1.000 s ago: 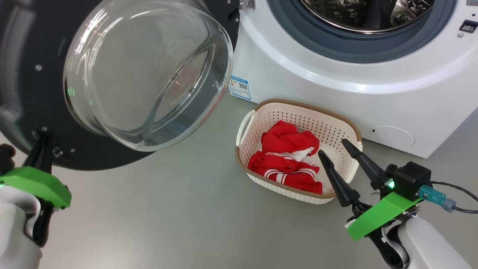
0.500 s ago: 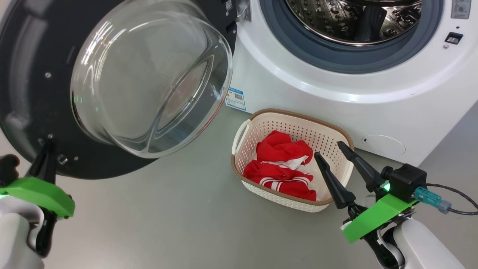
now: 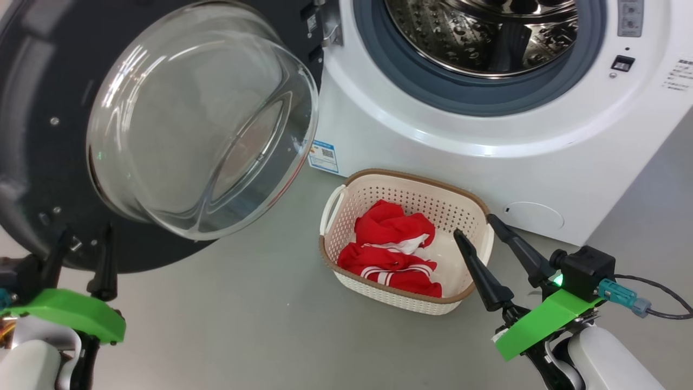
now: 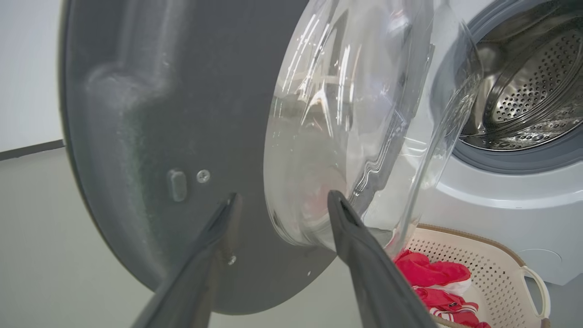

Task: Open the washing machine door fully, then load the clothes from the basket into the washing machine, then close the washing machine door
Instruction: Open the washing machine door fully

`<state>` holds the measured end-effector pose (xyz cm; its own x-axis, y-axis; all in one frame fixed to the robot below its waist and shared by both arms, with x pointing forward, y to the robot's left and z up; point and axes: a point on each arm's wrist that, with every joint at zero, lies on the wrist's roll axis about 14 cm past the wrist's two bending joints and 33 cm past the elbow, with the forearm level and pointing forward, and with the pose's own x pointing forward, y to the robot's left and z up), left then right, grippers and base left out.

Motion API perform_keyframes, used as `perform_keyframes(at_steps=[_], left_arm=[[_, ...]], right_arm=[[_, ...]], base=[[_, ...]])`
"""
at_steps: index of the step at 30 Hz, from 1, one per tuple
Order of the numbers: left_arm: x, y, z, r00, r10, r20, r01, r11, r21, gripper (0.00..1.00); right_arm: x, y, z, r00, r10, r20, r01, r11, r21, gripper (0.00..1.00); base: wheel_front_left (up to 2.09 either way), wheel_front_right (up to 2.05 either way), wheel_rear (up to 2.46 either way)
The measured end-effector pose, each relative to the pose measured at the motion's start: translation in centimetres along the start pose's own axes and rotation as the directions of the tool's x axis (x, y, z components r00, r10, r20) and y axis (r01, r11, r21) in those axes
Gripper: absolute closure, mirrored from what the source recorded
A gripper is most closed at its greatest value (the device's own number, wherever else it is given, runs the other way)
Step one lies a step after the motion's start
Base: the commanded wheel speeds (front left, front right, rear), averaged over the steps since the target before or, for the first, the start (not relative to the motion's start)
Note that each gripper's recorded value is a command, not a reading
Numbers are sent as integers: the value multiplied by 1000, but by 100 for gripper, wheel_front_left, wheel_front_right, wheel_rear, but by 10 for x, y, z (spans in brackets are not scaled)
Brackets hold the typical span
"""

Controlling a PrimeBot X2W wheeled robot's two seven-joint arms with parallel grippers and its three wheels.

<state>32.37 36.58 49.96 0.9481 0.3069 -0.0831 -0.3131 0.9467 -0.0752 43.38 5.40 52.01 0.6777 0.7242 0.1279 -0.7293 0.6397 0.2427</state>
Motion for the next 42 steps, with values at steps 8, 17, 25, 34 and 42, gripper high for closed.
perform_keyframes(at_steps=[8, 17, 25, 34, 42], left_arm=[[-6, -25, 10, 998, -39, 54, 41, 999, -29, 0], [-7, -66, 19, 989, -115, 94, 120, 991, -55, 0], [-4, -105, 14, 977, -189, 97, 198, 976, -91, 0], [0, -151, 9, 953, -286, 102, 297, 946, -128, 0], [4, -176, 8, 936, -335, 106, 348, 927, -143, 0]], right_arm=[[-16, -8, 4, 999, -44, 2, 44, 999, -9, 0], [-34, -27, 17, 993, -114, 29, 115, 993, -28, 0], [-61, -48, 34, 978, -199, 65, 202, 978, -57, 0], [-96, -72, 53, 951, -293, 103, 302, 948, -96, 0], [-122, -86, 63, 926, -357, 125, 371, 921, -116, 0]], base=[[0, 0, 0], [0, 0, 0], [0, 0, 0], [0, 0, 0], [0, 0, 0]])
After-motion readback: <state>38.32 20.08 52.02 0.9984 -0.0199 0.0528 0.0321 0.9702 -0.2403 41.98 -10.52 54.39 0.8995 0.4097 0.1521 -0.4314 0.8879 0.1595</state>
